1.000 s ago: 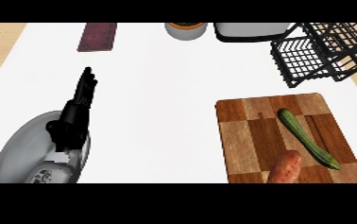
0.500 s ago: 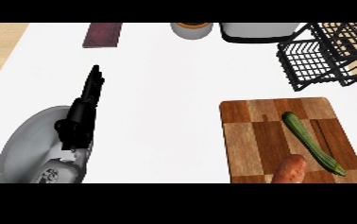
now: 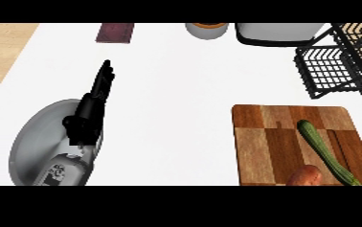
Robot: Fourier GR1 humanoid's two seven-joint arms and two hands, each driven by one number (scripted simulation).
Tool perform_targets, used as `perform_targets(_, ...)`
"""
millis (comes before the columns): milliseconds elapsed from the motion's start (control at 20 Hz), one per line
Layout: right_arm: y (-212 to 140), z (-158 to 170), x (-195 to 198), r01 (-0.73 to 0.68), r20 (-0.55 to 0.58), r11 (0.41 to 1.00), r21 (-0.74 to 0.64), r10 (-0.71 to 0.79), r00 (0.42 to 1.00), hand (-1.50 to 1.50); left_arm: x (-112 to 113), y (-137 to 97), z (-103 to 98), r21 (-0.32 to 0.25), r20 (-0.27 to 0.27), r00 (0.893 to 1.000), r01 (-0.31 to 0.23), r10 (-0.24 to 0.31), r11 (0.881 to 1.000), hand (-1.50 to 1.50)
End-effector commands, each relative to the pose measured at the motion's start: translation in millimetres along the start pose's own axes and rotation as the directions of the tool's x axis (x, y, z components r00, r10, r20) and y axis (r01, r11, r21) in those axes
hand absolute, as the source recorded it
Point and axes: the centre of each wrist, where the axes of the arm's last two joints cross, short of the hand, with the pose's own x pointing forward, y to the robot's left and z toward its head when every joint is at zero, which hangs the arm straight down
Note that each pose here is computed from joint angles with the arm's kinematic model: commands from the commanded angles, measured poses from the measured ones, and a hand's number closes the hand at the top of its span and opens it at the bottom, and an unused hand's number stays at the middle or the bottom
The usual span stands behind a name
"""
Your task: Pick the sweet potato from the cutting board and place it in the tiered basket
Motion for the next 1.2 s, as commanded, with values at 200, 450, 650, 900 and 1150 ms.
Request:
perform_targets(200,12,32,41,-0.05,-0.056,0.996,0.074,0.055,0.997,-1.5,-4,-22,1,-0.043,0.018,1.0,-0.011,0.012,0.999,0.0)
perform_targets(450,14,24,45,-0.092,-0.098,0.987,0.132,0.105,0.99,-1.5,0,-10,-9,-0.053,0.01,1.0,-0.001,0.002,0.999,0.0)
perform_targets(650,21,23,46,-0.118,-0.139,0.972,0.205,0.148,0.979,-1.5,5,-23,-6,-0.043,0.006,1.0,-0.01,0.01,0.999,0.0)
perform_targets(900,35,24,46,-0.138,-0.176,0.962,0.234,0.181,0.967,-1.5,8,-25,-6,-0.044,0.002,1.0,0.008,-0.008,0.999,0.0)
perform_targets(1150,31,22,51,-0.202,-0.183,0.956,0.214,0.242,0.953,-1.5,-6,-1,-2,-0.011,-0.01,1.0,-0.003,0.003,1.0,0.0)
